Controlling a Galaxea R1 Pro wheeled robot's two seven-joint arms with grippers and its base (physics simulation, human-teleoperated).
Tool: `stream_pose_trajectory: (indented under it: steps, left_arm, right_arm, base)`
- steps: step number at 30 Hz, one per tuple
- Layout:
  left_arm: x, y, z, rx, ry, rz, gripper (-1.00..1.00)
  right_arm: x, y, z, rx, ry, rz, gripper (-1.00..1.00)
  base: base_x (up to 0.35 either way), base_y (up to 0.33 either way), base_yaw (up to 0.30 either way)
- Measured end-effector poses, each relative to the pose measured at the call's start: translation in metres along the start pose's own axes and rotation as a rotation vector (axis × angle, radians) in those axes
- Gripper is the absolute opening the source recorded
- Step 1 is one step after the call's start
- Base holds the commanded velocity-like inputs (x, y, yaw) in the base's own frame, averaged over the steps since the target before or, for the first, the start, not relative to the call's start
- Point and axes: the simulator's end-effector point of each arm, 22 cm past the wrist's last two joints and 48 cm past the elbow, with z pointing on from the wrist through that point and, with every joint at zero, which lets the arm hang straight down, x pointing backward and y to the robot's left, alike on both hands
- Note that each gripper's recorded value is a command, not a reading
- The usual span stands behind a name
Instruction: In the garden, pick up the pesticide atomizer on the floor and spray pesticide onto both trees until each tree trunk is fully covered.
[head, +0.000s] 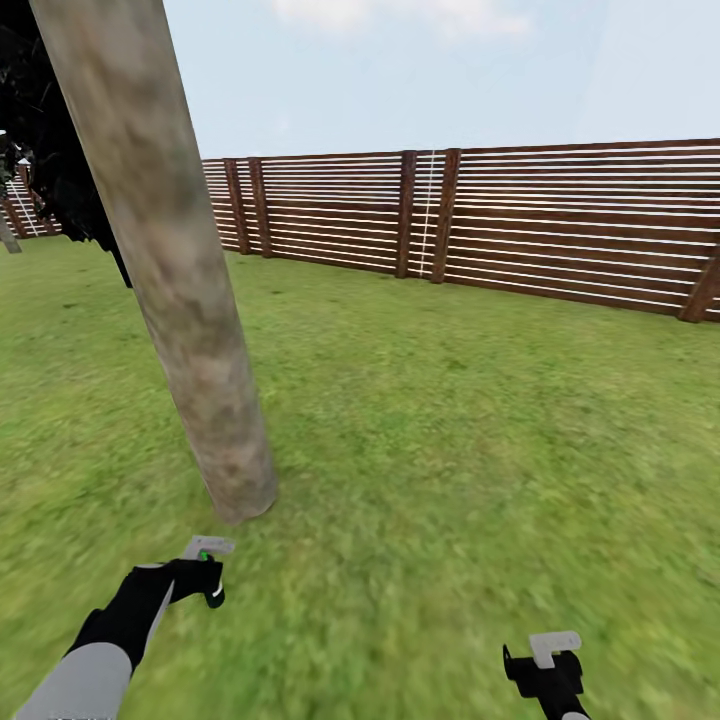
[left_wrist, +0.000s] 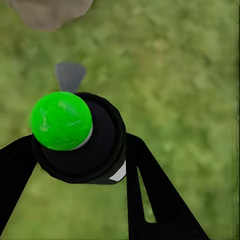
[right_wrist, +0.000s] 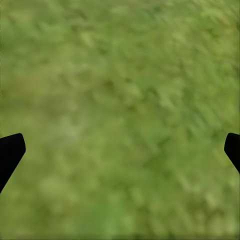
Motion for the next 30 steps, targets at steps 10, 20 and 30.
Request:
stream_pose_trajectory:
  steps: [10,20,30]
  left_arm:
    - [0.004,0.027,-0.010,0.038,0.009,0.020,-1.00]
    - [-0.052,0.002,-0.018,0.078,-0.094,0.045,-1.00]
    - [-0.039,0.014,-0.016,0.042,-0.073,0.053,-1.00]
  right_arm:
    - [0.004,0.004,-0.002,-0.010,0.005,-0.002,1.00]
    - [0.004,0.004,-0.002,-0.010,0.006,-0.003,1.00]
    - [0.007,0.006,-0.001,-0.011,0.007,-0.001,1.00]
  base:
    - [0.000,0.000,0.000]
    - [0.114,0.000,0.000]
    - [0.159,0.000,0.000]
